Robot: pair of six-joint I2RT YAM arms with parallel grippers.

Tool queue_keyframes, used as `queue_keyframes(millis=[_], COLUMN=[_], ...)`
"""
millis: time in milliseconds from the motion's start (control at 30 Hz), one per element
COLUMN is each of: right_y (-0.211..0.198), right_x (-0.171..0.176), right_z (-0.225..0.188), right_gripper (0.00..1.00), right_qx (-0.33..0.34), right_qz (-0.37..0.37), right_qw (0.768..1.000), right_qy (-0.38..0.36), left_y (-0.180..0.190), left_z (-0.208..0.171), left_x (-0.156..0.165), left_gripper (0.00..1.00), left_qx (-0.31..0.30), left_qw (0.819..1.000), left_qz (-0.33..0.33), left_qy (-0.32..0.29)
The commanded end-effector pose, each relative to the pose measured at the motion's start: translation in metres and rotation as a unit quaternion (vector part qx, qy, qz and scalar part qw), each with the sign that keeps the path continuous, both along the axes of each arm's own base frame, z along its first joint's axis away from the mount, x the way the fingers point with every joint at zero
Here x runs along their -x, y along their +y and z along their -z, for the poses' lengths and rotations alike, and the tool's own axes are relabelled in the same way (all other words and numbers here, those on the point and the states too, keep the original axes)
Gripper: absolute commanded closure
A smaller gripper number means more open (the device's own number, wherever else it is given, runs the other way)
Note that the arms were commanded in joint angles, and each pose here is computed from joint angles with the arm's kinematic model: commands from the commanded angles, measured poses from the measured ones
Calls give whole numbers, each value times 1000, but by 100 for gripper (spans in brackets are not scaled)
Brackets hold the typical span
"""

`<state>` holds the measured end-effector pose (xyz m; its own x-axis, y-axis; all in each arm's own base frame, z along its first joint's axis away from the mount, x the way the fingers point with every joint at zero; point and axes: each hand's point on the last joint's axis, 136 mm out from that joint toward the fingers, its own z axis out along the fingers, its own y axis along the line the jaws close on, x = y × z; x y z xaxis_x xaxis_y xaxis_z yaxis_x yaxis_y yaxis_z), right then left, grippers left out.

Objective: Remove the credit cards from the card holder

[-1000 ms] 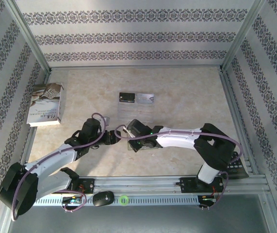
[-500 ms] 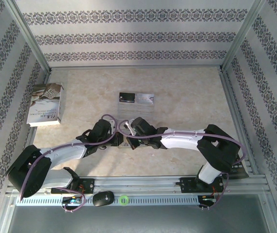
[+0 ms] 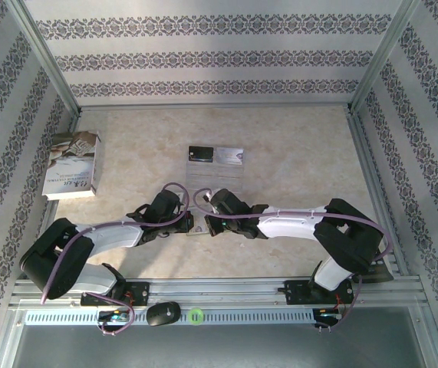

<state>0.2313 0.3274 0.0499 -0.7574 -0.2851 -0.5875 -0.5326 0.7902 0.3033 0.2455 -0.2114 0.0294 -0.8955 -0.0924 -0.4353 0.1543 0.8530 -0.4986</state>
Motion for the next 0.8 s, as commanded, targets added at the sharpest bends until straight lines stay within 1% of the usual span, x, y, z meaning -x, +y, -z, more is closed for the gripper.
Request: queue_keyframes(millis=[0,133,167,267,333,367,400,433,500,533,633,700,767], right_y=[-27,-55,-60,-72,-76,-80,-82,-82,-69,-57,-15,1,3], right_x=[-3,-4,-3,-4,-7,-9,-11,-12,-13,-12,-4,-2,-7], right_z=[6,18,19,11,-1,-10,-17,-27,-46,-55,-73,-71,-64], right_gripper=[100,100,99,87,77,73,72,72,77,77,78,81,82], right_qx=[27,54,58,61,53,53,54,48,10,-13,-70,-63,-52], right_qz=[80,162,178,206,212,216,216,213,178,151,49,22,33], right_qw=[996,985,982,977,976,975,974,975,982,987,996,998,998], right_qy=[4,19,21,4,-15,-26,-35,-46,-58,-57,-13,11,15], left_y=[4,3,3,3,2,3,3,3,2,1,0,-1,-1], left_z=[11,17,18,22,23,24,24,24,22,21,13,8,3], left_x=[8,9,10,10,9,9,8,7,5,6,3,2,2], left_gripper=[100,100,100,100,100,100,100,100,100,100,100,100,100], left_qx=[-22,-26,-27,-29,-30,-31,-31,-31,-30,-28,-21,-21,-21], left_qw=[1000,999,999,999,999,999,999,999,999,999,1000,1000,1000], left_qz=[8,11,12,13,15,14,14,13,14,16,18,19,21], left_qy=[11,18,20,23,23,24,23,22,18,17,6,1,-2])
